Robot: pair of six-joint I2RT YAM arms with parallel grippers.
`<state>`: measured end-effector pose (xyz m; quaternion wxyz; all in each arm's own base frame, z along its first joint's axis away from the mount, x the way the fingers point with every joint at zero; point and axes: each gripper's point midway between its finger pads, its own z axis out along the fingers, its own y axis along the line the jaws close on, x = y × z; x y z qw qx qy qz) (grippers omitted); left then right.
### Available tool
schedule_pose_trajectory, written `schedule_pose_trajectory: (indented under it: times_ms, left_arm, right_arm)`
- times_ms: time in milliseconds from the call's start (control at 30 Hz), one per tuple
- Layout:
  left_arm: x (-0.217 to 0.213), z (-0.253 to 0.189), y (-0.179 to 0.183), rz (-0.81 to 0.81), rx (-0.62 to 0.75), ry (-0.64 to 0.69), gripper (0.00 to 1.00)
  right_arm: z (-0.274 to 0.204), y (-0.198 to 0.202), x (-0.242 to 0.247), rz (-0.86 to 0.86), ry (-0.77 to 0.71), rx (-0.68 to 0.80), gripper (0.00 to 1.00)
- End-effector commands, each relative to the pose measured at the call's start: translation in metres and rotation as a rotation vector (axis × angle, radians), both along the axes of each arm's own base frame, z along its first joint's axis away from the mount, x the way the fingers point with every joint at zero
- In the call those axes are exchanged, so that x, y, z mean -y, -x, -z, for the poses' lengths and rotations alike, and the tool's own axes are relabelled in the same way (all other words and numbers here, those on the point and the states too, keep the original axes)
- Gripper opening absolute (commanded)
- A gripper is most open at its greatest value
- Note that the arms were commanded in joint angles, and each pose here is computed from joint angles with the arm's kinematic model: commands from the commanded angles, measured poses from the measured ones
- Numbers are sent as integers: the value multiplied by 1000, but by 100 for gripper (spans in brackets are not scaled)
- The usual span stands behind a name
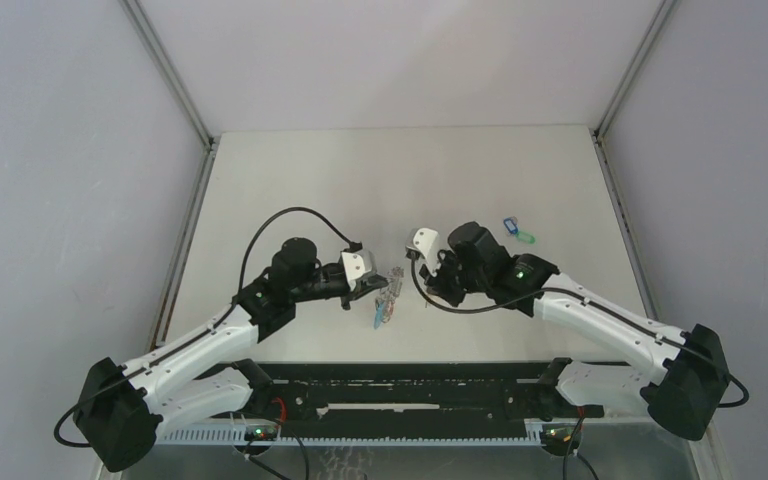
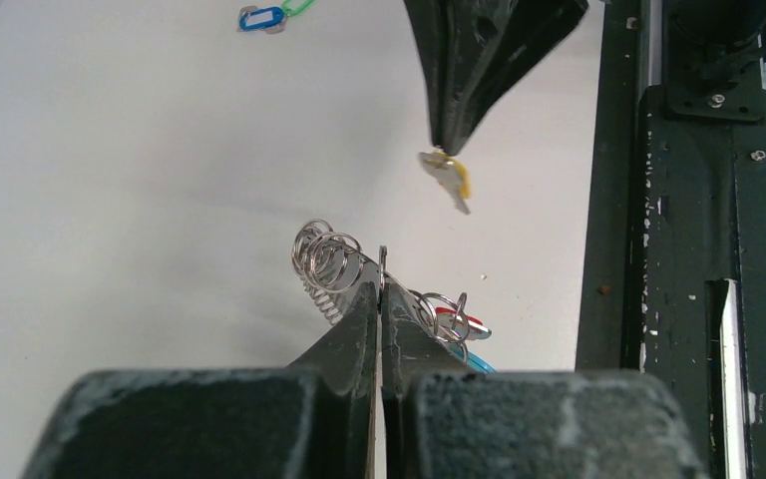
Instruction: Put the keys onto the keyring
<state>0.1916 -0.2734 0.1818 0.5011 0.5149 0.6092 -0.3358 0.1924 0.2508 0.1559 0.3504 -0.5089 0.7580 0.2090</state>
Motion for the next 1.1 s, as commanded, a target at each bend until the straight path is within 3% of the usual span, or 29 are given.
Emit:
schedule_pose_trajectory:
  times_ms: [0, 67, 267, 600, 833, 1067]
  left_arm:
    - [2, -29, -10, -30, 67, 59, 0]
    - [1, -30, -11, -37, 69, 60, 0]
    - [1, -30, -12, -40, 67, 62, 0]
    - [-1, -30, -13, -54, 76, 63, 0]
    - [-2, -29, -14, -58, 73, 60, 0]
    - [-2, -29, -14, -56, 74, 63, 0]
  right_arm:
    - [24, 9, 28, 344, 41, -201, 0]
    - [35, 13, 43, 499, 75, -270, 0]
    - [63, 27, 65, 653, 208, -395, 0]
    - [119, -15, 71, 709, 362, -494, 0]
    - [130, -53, 59, 713, 388, -484, 0]
    - [136, -65, 55, 715, 415, -488, 2]
